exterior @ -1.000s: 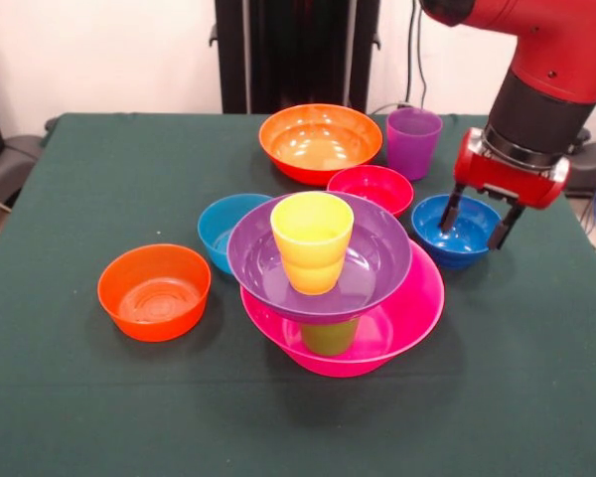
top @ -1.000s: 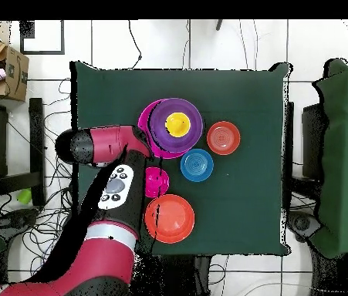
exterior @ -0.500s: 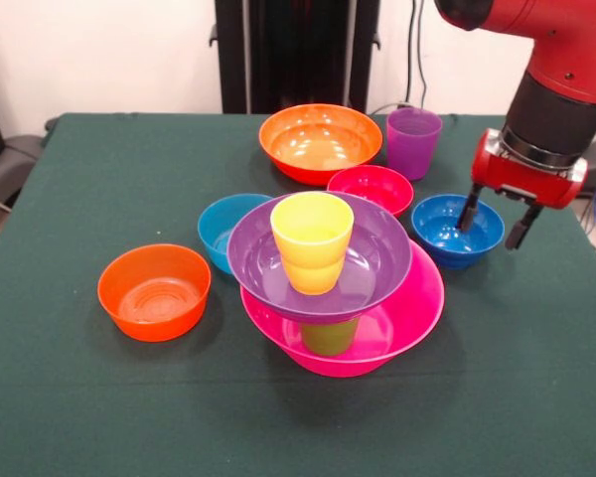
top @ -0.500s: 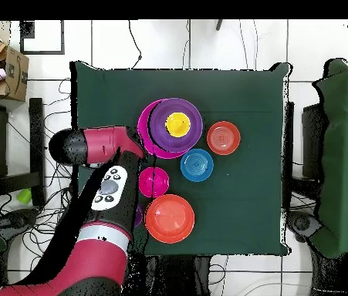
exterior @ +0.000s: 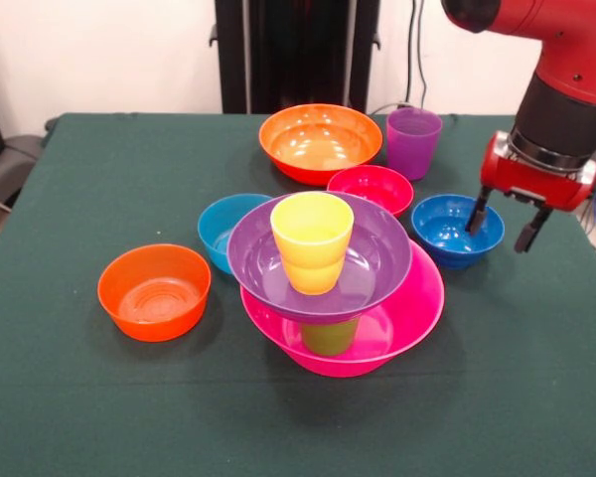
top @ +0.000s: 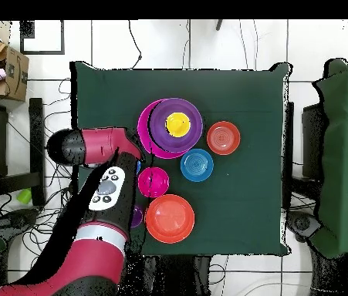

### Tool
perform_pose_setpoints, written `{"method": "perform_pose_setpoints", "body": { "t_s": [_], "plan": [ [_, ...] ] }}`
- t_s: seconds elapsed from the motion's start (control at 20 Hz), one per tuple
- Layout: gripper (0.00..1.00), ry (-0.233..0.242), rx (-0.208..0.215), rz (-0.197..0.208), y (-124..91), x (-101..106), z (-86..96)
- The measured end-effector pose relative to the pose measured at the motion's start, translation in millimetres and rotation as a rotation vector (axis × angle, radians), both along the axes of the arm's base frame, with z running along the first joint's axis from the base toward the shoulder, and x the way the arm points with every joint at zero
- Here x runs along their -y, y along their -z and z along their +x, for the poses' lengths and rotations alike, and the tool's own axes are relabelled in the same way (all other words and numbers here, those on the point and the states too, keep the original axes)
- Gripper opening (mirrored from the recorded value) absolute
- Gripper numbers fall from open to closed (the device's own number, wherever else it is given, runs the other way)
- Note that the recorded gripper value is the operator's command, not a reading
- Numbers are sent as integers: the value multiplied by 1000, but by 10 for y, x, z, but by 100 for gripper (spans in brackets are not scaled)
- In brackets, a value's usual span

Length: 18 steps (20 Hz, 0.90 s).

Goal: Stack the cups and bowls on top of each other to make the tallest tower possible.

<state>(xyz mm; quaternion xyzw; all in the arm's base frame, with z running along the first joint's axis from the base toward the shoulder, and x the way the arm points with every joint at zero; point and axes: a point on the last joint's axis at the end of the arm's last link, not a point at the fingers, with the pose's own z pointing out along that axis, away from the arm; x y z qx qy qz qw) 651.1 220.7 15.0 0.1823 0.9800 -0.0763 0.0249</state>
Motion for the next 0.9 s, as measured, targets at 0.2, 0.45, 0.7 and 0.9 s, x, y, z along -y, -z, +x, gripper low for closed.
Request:
{"method": "perform_pose_setpoints", "body": {
  "t_s": [0.2, 0.45, 0.7, 0.9],
  "plan": [
    [100, -2, 14, -6, 114, 43, -6],
    [100, -7, 26, -18, 285, 100, -41],
    [100, -9, 16, -31, 359, 123, -92],
    [100, -14, 12, -38, 371, 110, -126]
  ]
}}
